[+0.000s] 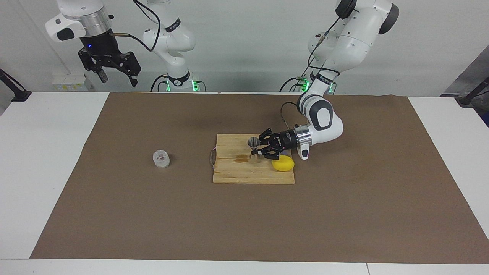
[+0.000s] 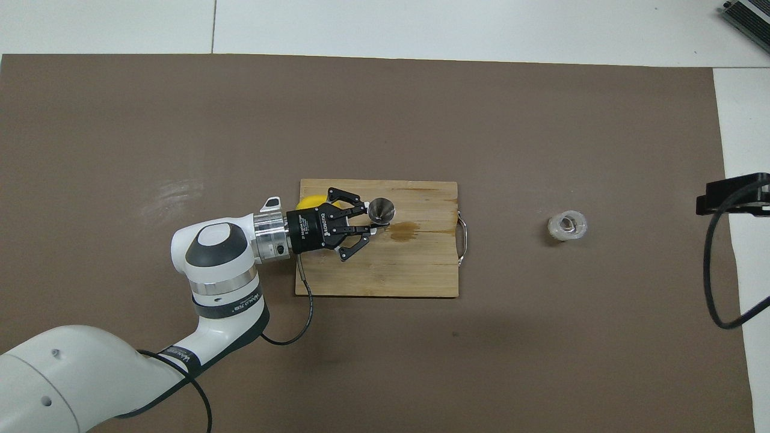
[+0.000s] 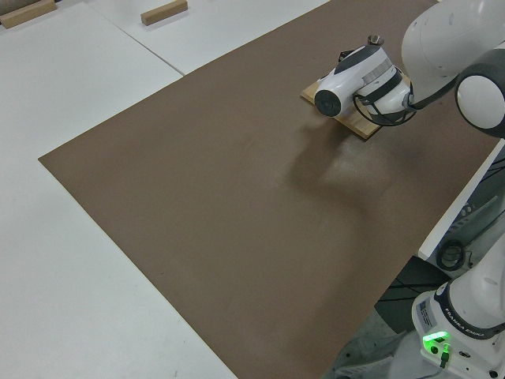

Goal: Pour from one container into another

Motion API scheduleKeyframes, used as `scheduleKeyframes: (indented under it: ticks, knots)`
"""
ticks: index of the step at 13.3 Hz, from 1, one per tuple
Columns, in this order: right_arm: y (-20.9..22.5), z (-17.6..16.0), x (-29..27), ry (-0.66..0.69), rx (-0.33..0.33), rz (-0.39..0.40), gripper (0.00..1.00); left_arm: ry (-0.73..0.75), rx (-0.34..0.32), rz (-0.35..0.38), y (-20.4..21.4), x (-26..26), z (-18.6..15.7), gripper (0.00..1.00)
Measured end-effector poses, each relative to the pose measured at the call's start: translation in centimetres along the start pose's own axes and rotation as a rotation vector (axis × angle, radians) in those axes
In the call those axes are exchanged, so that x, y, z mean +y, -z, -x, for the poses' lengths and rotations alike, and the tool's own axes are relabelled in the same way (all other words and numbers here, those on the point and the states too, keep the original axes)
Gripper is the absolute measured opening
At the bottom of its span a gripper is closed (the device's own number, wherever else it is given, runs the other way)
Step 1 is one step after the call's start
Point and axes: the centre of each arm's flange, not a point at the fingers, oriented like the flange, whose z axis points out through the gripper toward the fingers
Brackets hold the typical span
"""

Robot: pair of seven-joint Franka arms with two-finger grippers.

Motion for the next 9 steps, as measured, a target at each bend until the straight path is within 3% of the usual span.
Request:
scheduleKeyframes:
  ticks: [9]
  knots:
    - [0.0,0.0,0.0,0.0,0.0,0.0,1.0,-0.037,-0.018,0.037,-0.3,-1.5,-1.3,0.29]
